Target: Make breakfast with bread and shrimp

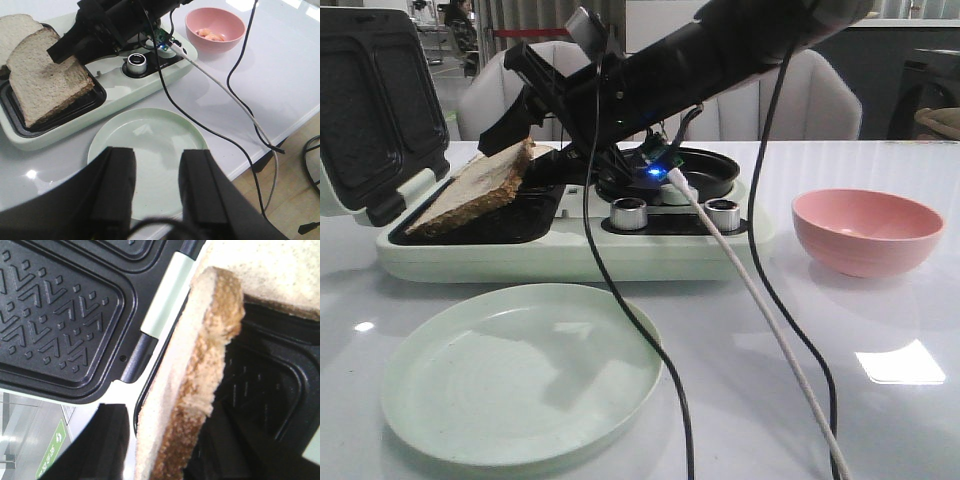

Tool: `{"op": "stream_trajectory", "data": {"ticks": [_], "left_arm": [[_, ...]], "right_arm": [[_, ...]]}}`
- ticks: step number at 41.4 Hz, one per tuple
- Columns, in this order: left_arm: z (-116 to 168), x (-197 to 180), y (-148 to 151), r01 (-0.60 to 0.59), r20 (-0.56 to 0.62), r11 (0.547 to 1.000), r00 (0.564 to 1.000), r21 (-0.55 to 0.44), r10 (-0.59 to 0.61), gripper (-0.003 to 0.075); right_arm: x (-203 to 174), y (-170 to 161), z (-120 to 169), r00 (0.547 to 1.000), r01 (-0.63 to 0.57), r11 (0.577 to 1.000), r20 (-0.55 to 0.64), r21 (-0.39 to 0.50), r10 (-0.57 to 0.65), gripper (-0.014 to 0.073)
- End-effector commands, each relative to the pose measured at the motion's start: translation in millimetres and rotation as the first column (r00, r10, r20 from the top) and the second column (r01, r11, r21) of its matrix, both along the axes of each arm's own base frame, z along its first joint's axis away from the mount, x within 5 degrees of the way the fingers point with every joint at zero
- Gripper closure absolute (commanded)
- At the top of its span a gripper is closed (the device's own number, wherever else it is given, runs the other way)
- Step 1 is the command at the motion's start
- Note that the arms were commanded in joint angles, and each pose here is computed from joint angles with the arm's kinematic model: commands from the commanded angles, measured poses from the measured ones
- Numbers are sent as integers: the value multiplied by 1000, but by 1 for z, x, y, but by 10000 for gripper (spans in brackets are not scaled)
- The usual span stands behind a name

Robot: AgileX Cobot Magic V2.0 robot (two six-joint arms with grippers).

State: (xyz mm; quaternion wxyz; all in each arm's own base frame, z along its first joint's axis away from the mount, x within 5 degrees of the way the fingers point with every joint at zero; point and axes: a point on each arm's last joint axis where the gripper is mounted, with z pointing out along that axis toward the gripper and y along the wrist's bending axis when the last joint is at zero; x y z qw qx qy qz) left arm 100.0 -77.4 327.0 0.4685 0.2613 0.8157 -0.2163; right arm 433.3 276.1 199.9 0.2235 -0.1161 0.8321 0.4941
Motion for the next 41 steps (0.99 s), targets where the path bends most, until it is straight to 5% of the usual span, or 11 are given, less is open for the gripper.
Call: {"op": "stream_trajectory", "data": {"ticks": [1, 11, 25, 41], "left_arm": [[15, 2, 0, -19, 74, 998, 997, -67, 24, 419], [15, 2, 0, -18, 70, 998, 997, -64, 22, 419], [15, 2, 0, -18, 70, 998, 997, -64, 22, 419], [14, 3, 2, -23, 97, 1000, 995, -19, 25, 419]], "right_arm": [[-6, 0, 53, 996, -15, 996, 88, 84, 8, 151], [-12, -7, 72, 989, -17, 1000, 145, 9, 16, 154], [-30, -32, 124, 945, 62, 972, 326, -228, 16, 154], [-84, -84, 194, 900, 192, 845, 433, -500, 51, 154]]}}
